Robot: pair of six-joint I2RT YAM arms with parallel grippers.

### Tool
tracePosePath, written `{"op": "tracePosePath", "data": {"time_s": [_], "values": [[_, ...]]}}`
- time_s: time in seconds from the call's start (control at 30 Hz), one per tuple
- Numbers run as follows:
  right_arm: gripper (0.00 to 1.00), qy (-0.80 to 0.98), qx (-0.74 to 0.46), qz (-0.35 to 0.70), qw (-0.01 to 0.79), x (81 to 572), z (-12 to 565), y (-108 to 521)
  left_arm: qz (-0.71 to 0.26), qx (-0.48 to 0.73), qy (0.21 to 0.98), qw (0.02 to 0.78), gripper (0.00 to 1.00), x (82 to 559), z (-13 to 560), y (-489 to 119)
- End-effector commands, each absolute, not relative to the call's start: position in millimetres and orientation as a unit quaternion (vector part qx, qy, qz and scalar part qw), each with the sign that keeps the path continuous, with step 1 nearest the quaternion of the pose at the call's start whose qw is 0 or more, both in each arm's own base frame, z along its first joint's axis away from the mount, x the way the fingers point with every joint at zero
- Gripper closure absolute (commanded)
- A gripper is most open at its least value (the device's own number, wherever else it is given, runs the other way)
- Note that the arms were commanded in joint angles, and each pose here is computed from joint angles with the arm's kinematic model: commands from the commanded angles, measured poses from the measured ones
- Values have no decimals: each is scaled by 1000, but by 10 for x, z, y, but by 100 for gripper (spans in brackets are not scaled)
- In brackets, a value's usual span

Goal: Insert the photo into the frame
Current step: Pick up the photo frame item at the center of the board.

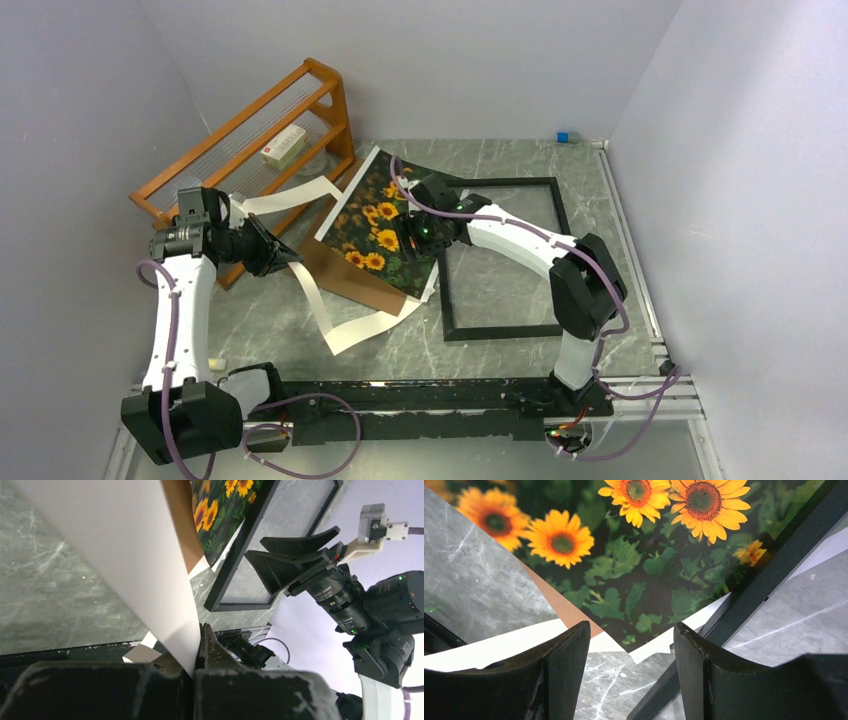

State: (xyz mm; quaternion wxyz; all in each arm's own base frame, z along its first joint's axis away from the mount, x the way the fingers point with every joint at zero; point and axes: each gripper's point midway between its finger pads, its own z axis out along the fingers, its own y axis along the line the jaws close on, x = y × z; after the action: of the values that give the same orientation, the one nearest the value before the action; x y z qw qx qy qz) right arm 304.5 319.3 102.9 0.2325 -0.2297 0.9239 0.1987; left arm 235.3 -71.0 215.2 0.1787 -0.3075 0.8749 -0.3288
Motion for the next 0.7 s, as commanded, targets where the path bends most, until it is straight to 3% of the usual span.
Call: {"op": "tracePosePath", "data": {"time_s": [0.0, 0.3, 0.67], "values": [[35, 903, -257, 235, 251, 3002, 1273, 3289, -361, -300, 863, 186, 97, 2242, 2467, -826], [35, 804, -416, 303, 299, 2138, 1285, 3493, -335, -311, 869, 188, 97, 2377, 2238, -727], [35, 704, -499, 232, 449, 1722, 1074, 3974, -300, -312, 889, 148, 97, 2451, 1992, -640]]}}
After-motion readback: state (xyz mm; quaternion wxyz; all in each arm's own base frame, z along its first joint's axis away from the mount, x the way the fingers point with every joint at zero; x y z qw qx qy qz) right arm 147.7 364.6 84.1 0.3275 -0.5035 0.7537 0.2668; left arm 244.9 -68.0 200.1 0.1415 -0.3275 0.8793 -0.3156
